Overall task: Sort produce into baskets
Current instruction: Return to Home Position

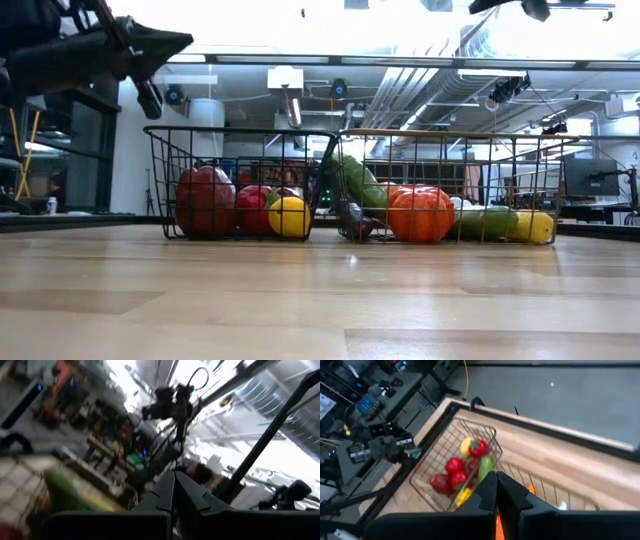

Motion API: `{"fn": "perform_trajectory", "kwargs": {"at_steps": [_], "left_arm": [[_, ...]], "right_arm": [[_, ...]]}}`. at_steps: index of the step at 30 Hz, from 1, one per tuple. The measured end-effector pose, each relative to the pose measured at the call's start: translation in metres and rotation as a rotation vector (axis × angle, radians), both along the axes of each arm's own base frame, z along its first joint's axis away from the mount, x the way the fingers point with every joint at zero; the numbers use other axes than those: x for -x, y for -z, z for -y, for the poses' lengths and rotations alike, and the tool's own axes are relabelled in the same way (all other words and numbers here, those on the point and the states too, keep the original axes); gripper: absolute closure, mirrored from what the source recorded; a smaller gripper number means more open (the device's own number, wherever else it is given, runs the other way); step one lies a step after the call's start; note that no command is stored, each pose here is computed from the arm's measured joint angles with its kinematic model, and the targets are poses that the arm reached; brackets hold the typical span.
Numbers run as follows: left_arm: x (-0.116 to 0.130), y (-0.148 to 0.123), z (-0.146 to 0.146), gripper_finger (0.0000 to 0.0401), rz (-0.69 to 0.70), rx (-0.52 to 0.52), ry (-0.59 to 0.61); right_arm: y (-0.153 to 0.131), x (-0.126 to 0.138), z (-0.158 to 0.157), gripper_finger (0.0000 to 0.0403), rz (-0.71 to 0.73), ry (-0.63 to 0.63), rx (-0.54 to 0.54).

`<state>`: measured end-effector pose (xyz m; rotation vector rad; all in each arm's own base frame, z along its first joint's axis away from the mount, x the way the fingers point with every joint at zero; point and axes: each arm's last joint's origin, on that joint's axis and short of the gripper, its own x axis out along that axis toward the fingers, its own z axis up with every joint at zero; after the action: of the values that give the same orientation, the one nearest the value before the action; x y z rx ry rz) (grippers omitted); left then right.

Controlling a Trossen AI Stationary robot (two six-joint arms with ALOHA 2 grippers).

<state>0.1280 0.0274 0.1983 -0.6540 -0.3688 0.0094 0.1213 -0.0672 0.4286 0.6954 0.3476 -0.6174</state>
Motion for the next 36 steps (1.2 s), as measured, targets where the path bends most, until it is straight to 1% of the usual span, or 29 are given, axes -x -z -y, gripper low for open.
{"fn": "perform_trajectory", "kwargs": {"at_steps": [3, 6, 9, 13, 15, 18, 20, 24, 27, 29, 32, 34, 36], "left_arm": [[-0.002, 0.006, 0.003, 0.0401, -0.059, 0.019, 0.028], [-0.003, 0.005, 0.007, 0.0401, -0.053, 0.010, 0.018], [-0.004, 0.008, 0.009, 0.0401, -0.085, 0.000, 0.004], [-0.007, 0.020, 0.008, 0.0401, -0.214, 0.024, -0.039], [-0.008, 0.019, 0.009, 0.0401, -0.241, -0.038, -0.046], [-0.010, 0.016, 0.013, 0.0401, -0.276, -0.228, -0.017], [-0.012, 0.014, 0.016, 0.0401, -0.306, -0.330, -0.005], [-0.013, 0.019, 0.019, 0.0401, -0.386, -0.499, -0.003], [-0.013, 0.021, 0.019, 0.0401, -0.404, -0.605, -0.017], [-0.013, 0.021, 0.019, 0.0401, -0.407, -0.644, -0.024], [-0.013, 0.021, 0.019, 0.0401, -0.408, -0.653, -0.027], [-0.013, 0.021, 0.019, 0.0401, -0.406, -0.630, -0.024], [-0.013, 0.021, 0.019, 0.0401, -0.405, -0.607, -0.020]], "right_arm": [[0.001, 0.015, -0.013, 0.0403, -0.017, -0.002, -0.030], [0.001, 0.030, -0.025, 0.0403, -0.023, -0.015, -0.028], [0.000, 0.046, -0.035, 0.0403, -0.006, -0.040, -0.006], [-0.002, 0.068, -0.046, 0.0403, 0.032, -0.098, 0.052], [-0.004, 0.078, -0.051, 0.0403, 0.051, -0.137, 0.089], [-0.004, 0.092, -0.057, 0.0403, 0.080, -0.207, 0.137], [-0.004, 0.100, -0.061, 0.0403, 0.095, -0.258, 0.165], [-0.003, 0.113, -0.068, 0.0403, 0.121, -0.337, 0.225], [0.001, 0.119, -0.070, 0.0403, 0.084, -0.363, 0.254], [0.007, 0.122, -0.071, 0.0403, 0.009, -0.386, 0.245], [0.017, 0.125, -0.073, 0.0403, -0.062, -0.398, 0.150], [0.023, 0.129, -0.075, 0.0403, -0.052, -0.442, 0.152], [0.028, 0.132, -0.077, 0.0403, 0.024, -0.470, 0.195]]}}
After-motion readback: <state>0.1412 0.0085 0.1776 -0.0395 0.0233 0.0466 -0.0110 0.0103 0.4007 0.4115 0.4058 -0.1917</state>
